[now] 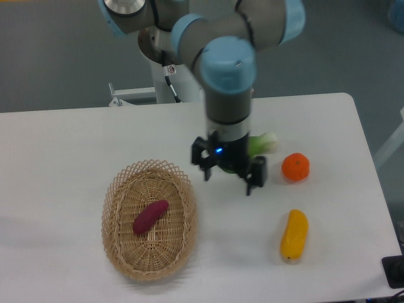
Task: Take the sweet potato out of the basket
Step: 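Move the gripper over the wicker basket above the purple sweet potato, then lower the gripper into the basket and close it on the sweet potato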
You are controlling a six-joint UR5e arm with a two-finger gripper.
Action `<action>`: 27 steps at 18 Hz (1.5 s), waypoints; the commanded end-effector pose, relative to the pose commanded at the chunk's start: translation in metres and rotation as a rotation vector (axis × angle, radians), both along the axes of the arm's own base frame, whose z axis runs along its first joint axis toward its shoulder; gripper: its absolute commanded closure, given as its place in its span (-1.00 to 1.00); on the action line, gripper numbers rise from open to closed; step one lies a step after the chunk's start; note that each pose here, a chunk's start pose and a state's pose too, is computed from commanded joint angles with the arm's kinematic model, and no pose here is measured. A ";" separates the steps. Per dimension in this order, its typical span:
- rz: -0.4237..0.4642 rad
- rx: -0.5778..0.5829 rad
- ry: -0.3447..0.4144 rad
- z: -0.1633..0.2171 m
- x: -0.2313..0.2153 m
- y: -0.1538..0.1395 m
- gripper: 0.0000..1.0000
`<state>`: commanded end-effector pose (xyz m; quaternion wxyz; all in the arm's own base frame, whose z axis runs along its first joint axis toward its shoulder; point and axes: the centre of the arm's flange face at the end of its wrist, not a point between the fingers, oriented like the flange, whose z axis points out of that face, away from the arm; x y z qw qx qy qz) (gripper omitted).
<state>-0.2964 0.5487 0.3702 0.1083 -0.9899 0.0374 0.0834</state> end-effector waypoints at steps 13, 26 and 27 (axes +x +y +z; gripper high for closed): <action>-0.079 -0.146 -0.135 -0.124 0.078 0.033 -1.00; -0.105 -0.170 -0.139 -0.166 0.089 0.049 -1.00; -0.103 -0.173 -0.141 -0.168 0.089 0.048 -1.00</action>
